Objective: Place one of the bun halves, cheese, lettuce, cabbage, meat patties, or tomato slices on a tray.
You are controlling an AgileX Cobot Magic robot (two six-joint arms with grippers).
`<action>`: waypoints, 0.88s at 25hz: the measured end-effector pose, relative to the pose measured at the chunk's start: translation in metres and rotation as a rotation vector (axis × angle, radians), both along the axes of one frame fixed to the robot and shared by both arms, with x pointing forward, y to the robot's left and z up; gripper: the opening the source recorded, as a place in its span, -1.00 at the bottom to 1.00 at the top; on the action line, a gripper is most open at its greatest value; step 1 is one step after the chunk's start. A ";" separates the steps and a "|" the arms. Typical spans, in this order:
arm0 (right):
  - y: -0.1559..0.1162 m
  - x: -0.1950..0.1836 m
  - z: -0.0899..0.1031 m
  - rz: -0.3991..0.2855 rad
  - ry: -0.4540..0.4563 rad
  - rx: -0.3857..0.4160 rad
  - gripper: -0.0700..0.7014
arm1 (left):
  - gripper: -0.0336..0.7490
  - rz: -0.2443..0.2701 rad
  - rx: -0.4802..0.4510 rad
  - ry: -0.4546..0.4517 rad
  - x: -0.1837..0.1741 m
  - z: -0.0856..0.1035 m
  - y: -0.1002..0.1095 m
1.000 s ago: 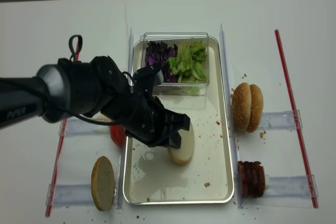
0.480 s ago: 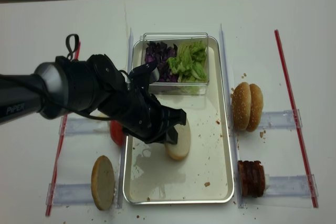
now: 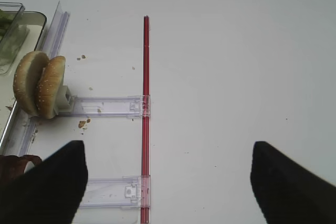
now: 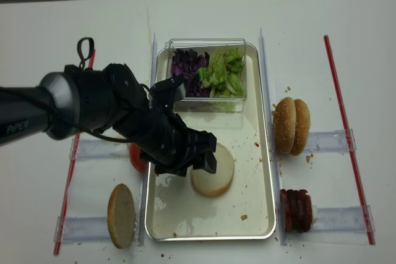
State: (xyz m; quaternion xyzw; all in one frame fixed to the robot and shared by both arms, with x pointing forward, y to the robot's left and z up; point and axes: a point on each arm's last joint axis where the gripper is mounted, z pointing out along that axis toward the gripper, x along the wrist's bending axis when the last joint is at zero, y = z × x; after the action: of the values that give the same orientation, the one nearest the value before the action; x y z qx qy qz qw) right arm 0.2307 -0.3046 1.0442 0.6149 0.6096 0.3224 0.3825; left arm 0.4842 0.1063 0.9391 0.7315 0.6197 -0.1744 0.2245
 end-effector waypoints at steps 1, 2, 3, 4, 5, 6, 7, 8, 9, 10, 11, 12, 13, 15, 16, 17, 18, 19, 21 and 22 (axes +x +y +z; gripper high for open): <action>0.000 0.000 0.000 0.000 0.000 0.000 0.89 | 0.59 -0.002 0.001 0.001 0.000 0.000 0.000; 0.000 0.000 0.000 0.000 0.000 0.000 0.89 | 0.65 -0.002 0.001 0.000 0.000 0.000 0.000; 0.000 0.000 0.000 0.000 0.000 0.000 0.89 | 0.69 -0.003 0.002 0.000 0.000 0.000 0.000; 0.000 0.000 0.000 0.000 0.000 0.000 0.89 | 0.71 -0.003 0.002 0.000 0.000 0.000 0.000; 0.000 0.000 0.000 0.000 0.000 0.000 0.89 | 0.72 -0.003 0.002 0.000 0.000 0.000 0.000; 0.000 0.000 0.000 0.000 0.000 0.000 0.89 | 0.73 -0.003 0.002 0.000 0.000 0.000 0.000; 0.000 0.000 0.000 0.000 0.000 0.000 0.89 | 0.74 -0.004 0.002 0.000 0.000 0.000 0.000; 0.000 0.000 0.000 0.000 0.000 0.000 0.89 | 0.74 -0.004 0.002 0.000 0.000 0.000 0.000; 0.000 0.000 0.000 0.000 0.000 0.000 0.89 | 0.74 -0.004 0.002 0.000 0.000 0.000 0.000; 0.000 0.000 0.000 0.000 0.000 0.000 0.89 | 0.74 -0.005 0.001 0.000 0.000 0.001 0.000; 0.000 0.000 0.000 0.000 0.000 0.000 0.89 | 0.74 -0.005 -0.002 -0.006 -0.001 0.003 0.000; 0.000 0.000 0.000 0.000 0.000 0.000 0.89 | 0.74 -0.005 -0.008 -0.015 -0.001 0.006 0.001; 0.000 0.000 0.000 0.000 0.000 0.000 0.89 | 0.74 -0.005 -0.013 -0.024 -0.002 0.009 0.001; 0.000 0.000 0.000 0.000 0.000 0.000 0.89 | 0.74 -0.007 -0.030 -0.048 -0.003 0.019 0.002; 0.000 0.000 0.000 0.000 0.000 0.000 0.89 | 0.75 -0.010 -0.039 -0.058 -0.005 0.024 0.002; 0.000 0.000 0.000 0.000 0.000 0.000 0.89 | 0.75 -0.015 -0.050 -0.070 -0.007 0.031 0.003; 0.000 0.000 0.000 0.000 0.000 0.000 0.89 | 0.75 -0.019 -0.062 -0.084 -0.009 0.037 0.004; 0.000 0.000 0.000 0.000 0.000 0.000 0.89 | 0.75 -0.024 -0.074 -0.096 -0.011 0.044 0.005; 0.000 0.000 0.000 0.000 0.000 0.000 0.89 | 0.75 -0.034 -0.096 -0.121 -0.016 0.057 0.007; 0.000 0.000 0.000 0.000 0.000 0.000 0.89 | 0.75 -0.038 -0.109 -0.137 -0.019 0.064 0.008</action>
State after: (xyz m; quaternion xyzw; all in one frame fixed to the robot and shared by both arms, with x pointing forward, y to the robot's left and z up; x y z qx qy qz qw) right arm 0.2307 -0.3046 1.0442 0.6149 0.6096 0.3224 0.3825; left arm 0.4653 0.1142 1.0031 0.7402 0.5785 -0.1616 0.3023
